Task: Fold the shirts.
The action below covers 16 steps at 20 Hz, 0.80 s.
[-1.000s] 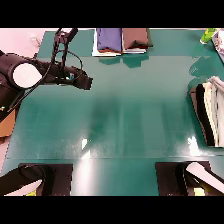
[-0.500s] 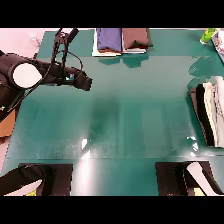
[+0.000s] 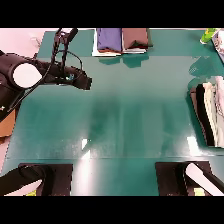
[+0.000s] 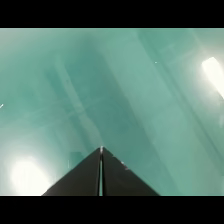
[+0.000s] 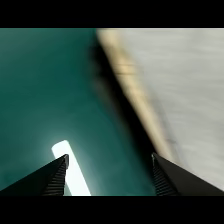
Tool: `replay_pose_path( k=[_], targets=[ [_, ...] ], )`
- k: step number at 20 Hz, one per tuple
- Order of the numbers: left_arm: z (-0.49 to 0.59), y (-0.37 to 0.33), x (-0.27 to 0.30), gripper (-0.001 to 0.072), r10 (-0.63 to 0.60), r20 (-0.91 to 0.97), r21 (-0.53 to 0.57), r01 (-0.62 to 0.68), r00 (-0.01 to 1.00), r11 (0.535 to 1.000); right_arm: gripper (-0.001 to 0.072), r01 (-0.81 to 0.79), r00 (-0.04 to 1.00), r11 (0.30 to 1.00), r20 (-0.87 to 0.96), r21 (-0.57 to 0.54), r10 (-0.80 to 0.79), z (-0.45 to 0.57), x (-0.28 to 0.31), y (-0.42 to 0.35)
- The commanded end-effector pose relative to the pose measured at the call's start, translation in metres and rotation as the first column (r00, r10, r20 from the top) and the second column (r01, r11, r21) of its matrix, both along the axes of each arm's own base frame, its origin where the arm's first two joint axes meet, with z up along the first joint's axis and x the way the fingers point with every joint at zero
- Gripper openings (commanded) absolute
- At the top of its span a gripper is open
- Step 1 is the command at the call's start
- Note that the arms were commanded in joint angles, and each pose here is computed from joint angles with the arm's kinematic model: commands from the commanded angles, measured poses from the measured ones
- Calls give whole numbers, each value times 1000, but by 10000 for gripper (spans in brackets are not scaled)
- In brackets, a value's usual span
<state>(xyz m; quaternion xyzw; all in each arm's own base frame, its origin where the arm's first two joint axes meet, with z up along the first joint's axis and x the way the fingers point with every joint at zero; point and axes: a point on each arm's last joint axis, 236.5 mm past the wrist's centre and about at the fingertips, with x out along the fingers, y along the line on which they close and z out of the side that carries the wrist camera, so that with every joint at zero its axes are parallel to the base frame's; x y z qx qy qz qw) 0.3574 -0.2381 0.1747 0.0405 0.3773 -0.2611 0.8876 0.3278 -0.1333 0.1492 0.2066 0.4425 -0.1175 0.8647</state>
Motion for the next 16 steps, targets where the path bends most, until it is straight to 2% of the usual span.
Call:
replay_pose_path(
  k=[1,3,4,5,6,10,16],
  targets=[
    [1,3,3,21,6,12,11,-6,1000,1000,547,-348,937,933,20,95,348,-4,40,131],
    [0,3,3,21,6,12,11,-6,1000,1000,387,-496,865,860,-17,119,501,-20,42,193],
    [0,3,3,21,6,12,11,-6,1000,1000,333,-554,826,822,-36,133,563,-30,40,220],
    [0,3,3,21,6,12,11,-6,1000,1000,220,-601,788,786,-54,144,613,-38,36,241],
    [0,3,3,21,6,12,11,-6,1000,1000,13,-653,741,742,-73,149,667,-46,31,261],
    [0,3,3,21,5,11,11,-6,1000,1000,14,-733,659,662,-81,155,748,-57,22,306],
    [0,3,3,21,5,11,11,-6,1000,1000,14,-740,660,660,-45,134,750,-50,26,313]
  ],
)
